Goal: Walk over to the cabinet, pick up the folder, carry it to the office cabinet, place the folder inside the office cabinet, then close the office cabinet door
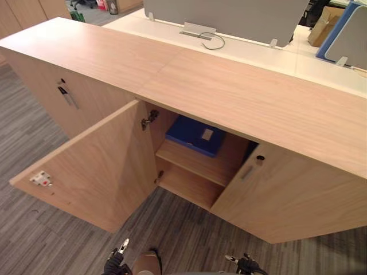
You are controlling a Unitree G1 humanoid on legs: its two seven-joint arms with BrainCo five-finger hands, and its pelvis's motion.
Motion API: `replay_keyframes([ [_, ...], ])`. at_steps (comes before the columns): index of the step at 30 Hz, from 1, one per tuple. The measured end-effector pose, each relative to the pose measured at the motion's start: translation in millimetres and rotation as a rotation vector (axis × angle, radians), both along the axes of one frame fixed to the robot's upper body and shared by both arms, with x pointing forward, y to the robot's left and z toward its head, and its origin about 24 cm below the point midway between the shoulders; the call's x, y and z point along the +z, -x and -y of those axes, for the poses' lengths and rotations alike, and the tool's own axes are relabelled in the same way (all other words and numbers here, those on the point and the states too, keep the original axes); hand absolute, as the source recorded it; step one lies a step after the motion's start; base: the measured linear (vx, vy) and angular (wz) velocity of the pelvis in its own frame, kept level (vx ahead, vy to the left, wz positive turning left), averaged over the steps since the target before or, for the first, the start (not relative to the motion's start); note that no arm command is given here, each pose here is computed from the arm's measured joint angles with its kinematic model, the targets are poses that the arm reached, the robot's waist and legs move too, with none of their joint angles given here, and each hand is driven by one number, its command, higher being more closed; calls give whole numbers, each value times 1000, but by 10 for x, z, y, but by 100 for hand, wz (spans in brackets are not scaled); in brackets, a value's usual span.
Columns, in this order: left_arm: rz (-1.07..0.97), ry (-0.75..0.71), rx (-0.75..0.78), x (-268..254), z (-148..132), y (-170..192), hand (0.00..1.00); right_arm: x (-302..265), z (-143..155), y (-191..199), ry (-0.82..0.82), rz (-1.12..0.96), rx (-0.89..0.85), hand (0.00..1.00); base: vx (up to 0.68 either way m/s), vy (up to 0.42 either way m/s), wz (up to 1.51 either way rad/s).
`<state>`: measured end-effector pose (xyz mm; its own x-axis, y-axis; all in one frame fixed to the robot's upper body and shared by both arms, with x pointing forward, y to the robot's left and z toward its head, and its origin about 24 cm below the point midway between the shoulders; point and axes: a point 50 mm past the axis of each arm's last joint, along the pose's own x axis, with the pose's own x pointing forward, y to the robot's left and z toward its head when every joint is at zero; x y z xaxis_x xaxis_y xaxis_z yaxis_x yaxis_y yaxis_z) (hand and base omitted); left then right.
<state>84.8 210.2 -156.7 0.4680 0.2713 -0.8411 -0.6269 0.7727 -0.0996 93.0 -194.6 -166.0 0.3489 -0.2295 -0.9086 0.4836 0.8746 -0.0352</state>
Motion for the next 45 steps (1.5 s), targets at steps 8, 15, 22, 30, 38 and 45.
replay_keyframes([
  [8,-84,-16,-98,-48,-45,109,0,-45,44,166,-64,-27,-214,0,58,78,50],
  [15,-97,-12,-102,-58,-65,143,0,-55,18,164,-78,-38,-201,0,18,-59,9],
  [22,-104,-9,-86,-62,-98,174,0,-50,26,130,-71,-39,-171,0,-30,-40,6],
  [30,-164,-87,-167,-51,-204,210,0,-51,45,145,-56,-54,-131,0,-3,-1,0],
  [38,-110,-379,-42,459,-1354,-79,0,-46,154,194,-57,-64,-167,0,39,-15,-10],
  [45,37,-605,-102,1132,-1889,-789,0,-42,190,195,-73,-59,-188,0,28,-7,-6],
])
